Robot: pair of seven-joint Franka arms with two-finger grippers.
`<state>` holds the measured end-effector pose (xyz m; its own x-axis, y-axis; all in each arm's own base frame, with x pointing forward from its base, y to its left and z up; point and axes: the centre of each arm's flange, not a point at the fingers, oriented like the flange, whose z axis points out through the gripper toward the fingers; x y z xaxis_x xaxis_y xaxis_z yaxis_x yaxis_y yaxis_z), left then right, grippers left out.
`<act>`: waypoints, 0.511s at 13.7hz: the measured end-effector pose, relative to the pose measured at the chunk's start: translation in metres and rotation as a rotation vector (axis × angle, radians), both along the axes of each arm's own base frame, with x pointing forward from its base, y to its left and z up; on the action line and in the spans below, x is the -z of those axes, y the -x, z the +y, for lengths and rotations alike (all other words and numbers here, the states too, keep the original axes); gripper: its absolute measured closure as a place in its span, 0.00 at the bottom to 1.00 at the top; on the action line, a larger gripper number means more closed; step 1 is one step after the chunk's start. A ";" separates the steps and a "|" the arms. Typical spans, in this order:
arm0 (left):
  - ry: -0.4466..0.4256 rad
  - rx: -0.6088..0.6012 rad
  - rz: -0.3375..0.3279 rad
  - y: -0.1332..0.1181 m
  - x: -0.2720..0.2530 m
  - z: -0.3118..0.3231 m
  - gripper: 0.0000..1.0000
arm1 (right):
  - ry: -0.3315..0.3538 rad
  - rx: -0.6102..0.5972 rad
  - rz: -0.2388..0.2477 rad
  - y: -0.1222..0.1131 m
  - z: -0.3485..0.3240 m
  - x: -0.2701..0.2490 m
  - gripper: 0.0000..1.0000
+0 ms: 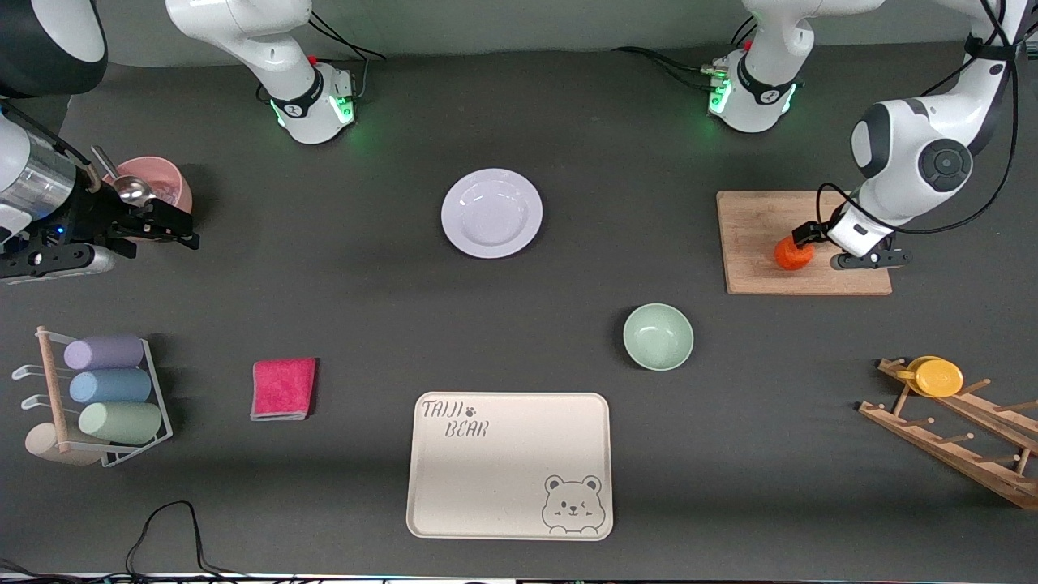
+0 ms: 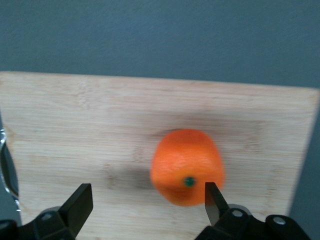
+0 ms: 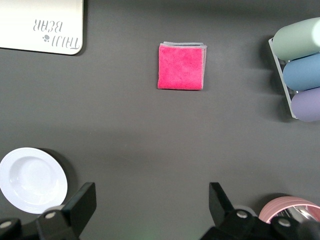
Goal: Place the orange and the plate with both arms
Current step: 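Close the left gripper around the orange, then lift the orange off the cutting board with the left gripper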
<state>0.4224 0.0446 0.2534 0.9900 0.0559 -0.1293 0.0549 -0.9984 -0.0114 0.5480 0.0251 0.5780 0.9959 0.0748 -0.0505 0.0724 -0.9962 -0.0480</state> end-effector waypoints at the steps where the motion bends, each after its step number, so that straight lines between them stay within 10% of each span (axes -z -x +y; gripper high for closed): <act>1: 0.014 0.000 -0.006 -0.003 -0.003 -0.009 0.00 | 0.000 0.000 0.000 0.000 0.000 0.000 0.00; 7: 0.017 0.039 -0.028 -0.006 0.033 -0.039 0.00 | 0.000 0.002 0.000 0.000 -0.001 0.000 0.00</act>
<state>0.4281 0.0058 0.2202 0.9947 0.0153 -0.1017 0.0160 -0.9999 0.0061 0.5482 0.0240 0.5777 0.9960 0.0732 -0.0508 0.0707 -0.9963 -0.0480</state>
